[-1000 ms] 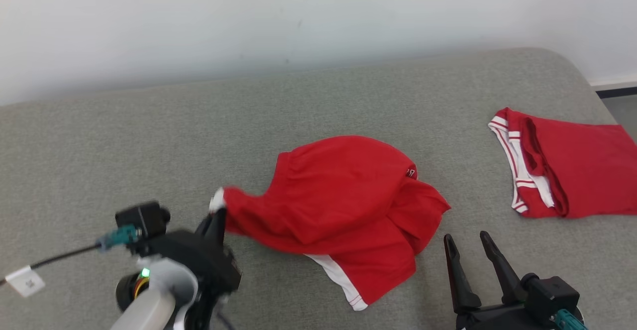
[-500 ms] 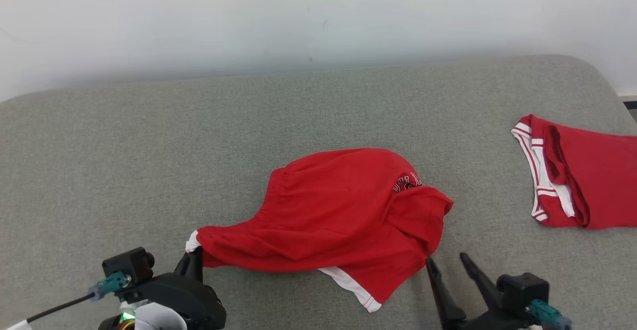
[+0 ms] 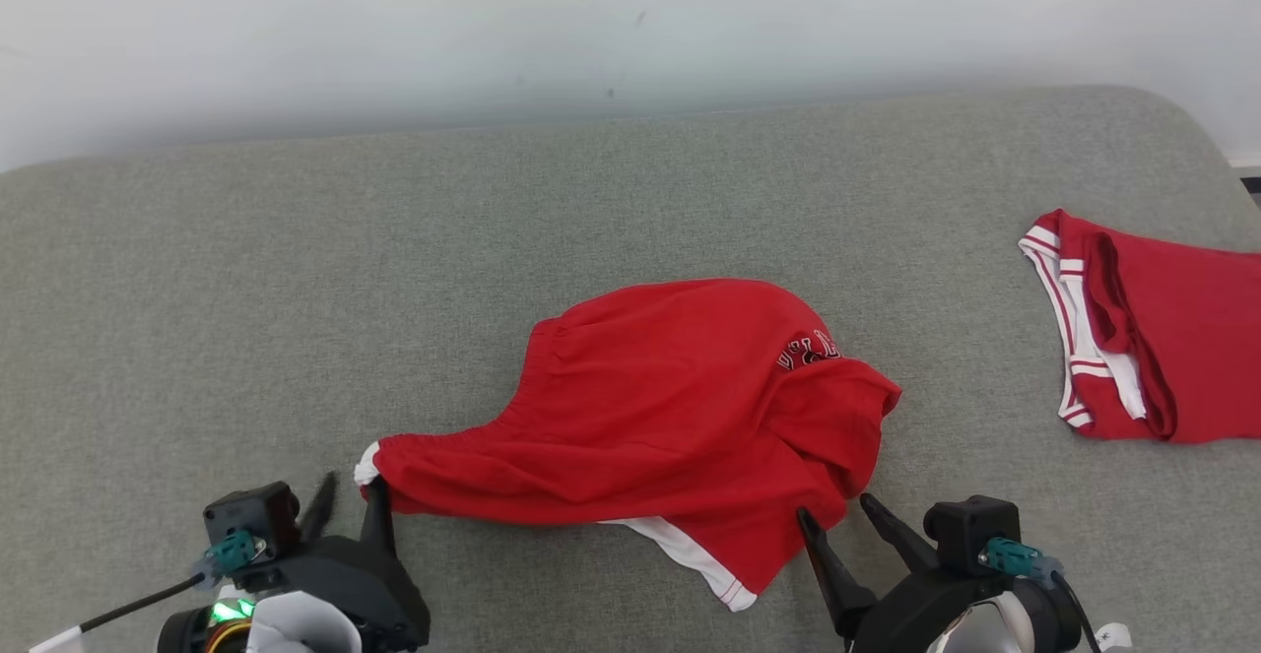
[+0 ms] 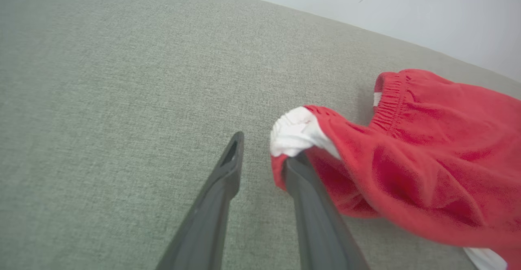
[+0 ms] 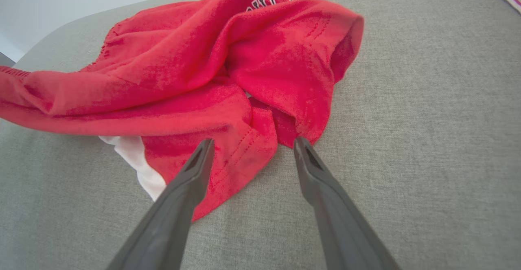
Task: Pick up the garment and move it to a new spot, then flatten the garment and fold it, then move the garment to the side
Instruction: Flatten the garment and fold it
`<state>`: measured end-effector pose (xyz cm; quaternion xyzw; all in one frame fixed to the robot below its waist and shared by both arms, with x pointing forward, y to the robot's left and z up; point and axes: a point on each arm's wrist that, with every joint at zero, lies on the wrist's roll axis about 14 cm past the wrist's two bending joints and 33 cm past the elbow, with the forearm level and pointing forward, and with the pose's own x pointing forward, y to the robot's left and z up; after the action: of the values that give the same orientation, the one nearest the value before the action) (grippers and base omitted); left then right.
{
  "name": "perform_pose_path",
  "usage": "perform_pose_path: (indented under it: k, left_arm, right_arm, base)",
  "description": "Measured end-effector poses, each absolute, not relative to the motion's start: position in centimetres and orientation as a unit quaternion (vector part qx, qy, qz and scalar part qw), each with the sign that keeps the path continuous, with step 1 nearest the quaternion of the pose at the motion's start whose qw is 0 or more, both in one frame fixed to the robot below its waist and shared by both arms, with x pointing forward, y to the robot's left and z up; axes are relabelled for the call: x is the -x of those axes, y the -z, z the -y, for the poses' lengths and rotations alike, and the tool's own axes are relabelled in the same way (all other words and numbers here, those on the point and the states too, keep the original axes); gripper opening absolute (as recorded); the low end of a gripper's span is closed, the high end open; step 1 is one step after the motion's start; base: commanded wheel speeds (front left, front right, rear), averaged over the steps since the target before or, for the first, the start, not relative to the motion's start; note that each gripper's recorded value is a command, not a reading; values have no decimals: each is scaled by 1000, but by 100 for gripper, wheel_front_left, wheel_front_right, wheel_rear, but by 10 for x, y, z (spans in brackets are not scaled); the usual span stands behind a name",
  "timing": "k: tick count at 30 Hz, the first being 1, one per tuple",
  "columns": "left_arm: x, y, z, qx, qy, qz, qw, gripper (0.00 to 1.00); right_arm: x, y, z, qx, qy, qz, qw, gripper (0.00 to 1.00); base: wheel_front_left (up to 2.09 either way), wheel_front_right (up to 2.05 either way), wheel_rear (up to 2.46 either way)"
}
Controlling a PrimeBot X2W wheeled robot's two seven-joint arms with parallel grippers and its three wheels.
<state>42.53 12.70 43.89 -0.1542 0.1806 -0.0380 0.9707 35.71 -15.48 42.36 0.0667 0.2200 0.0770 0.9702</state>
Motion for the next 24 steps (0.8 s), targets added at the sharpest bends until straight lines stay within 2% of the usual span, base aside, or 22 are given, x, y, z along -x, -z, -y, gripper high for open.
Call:
perform_pose_path:
  k: [8,14,19,23,24]
  left_arm:
    - [-419,-440,-161,123,-8,-139,983,100]
    - [-406,-454,-170,121,-3,-95,988,100]
    - [-378,-437,-166,103,17,-113,988,100]
    - [-376,-441,-174,74,18,-102,992,100]
    - [-376,-443,-175,68,18,-96,993,100]
  right_arm:
    - [-359,-414,147,-71,-84,-242,964,100]
    - [-365,-412,137,-79,-96,-248,961,100]
    - [-369,-407,124,-82,-117,-261,955,100]
    - [-373,-408,115,-83,-132,-261,953,100]
    - [-374,-409,114,-84,-134,-259,953,44]
  base:
    - [0,0,0]
    - [0,0,0]
    - [0,0,0]
    - [0,0,0]
    - [0,0,0]
